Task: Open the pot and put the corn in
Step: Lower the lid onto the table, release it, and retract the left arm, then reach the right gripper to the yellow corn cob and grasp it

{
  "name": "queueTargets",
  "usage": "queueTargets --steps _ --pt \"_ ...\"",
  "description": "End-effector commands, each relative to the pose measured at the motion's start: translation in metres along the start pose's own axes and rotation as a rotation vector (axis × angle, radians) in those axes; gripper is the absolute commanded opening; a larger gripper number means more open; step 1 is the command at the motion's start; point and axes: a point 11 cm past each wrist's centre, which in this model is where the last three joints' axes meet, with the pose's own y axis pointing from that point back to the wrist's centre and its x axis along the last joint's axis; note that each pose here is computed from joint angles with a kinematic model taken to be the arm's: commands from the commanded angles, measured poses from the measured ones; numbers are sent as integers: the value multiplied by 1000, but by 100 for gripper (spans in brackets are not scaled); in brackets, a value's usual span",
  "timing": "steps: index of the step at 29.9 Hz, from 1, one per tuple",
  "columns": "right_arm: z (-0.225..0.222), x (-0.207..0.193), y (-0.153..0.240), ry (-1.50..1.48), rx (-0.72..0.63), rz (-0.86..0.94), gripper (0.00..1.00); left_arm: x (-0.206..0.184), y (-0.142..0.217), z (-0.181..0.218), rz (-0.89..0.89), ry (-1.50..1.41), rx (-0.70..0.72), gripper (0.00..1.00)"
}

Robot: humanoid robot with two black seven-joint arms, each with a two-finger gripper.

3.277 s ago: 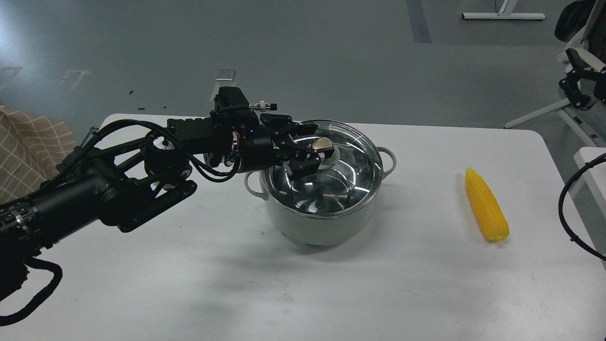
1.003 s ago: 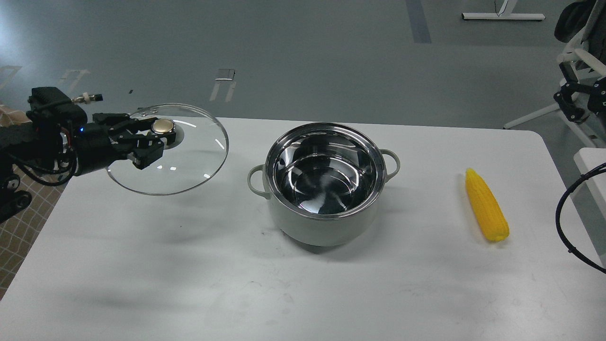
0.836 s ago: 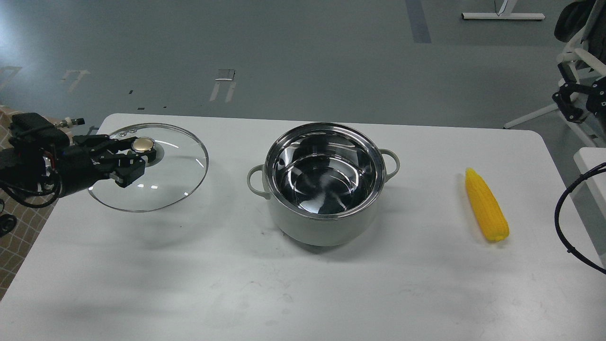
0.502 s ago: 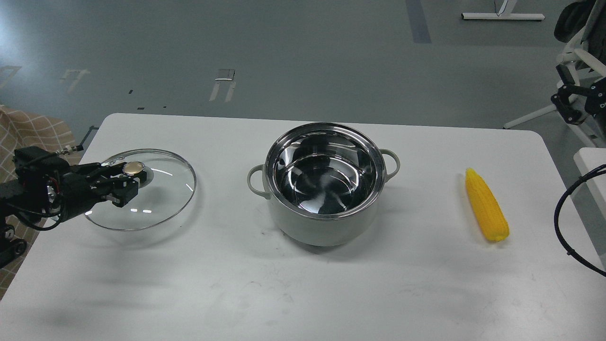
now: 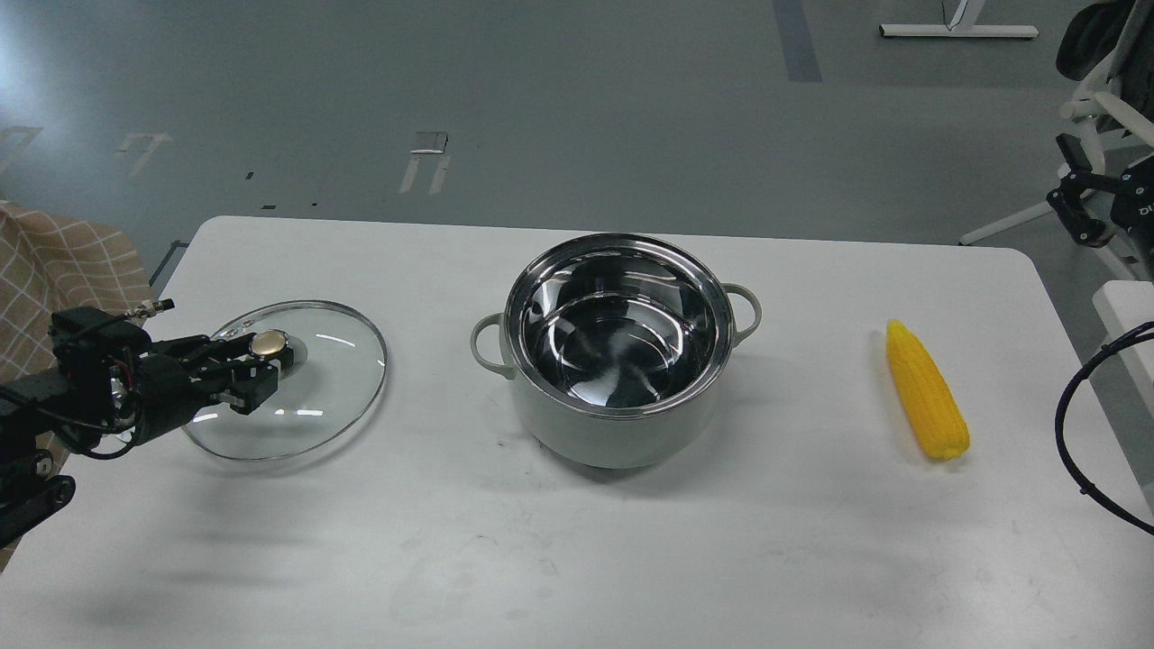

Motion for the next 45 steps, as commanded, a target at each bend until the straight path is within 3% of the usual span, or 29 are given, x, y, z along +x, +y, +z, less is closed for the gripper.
queueTargets --steps 1,3,10,16,20,21,24,26,32,40,45 --pt "1 0 0 0 -2 1 100 1 0 0 11 7 1 56" --pt "1 0 0 0 -3 0 100 3 1 0 26 34 -1 78" --pt "14 11 17 36 -72 21 100 6 2 0 48 69 -15 80" --pt "-7 28 33 280 -191 30 100 29 2 -6 136 151 6 80" --pt "-29 43 40 519 -285 50 100 114 -2 -13 393 372 -7 86" --pt "-29 43 40 520 -286 50 100 114 -2 -13 394 373 -7 86" --pt "-42 46 42 661 -339 47 100 178 -1 -10 559 608 -88 86" --pt "-34 35 39 803 -413 -8 100 227 1 -5 694 813 -184 86" --pt "-7 3 34 1164 -544 -157 100 307 3 -2 871 1100 -371 92" --pt "52 -6 34 1551 -754 -344 100 353 -4 -2 960 1564 -604 95" --pt "105 1 48 1584 -864 -434 100 356 -17 14 918 1676 -688 96"
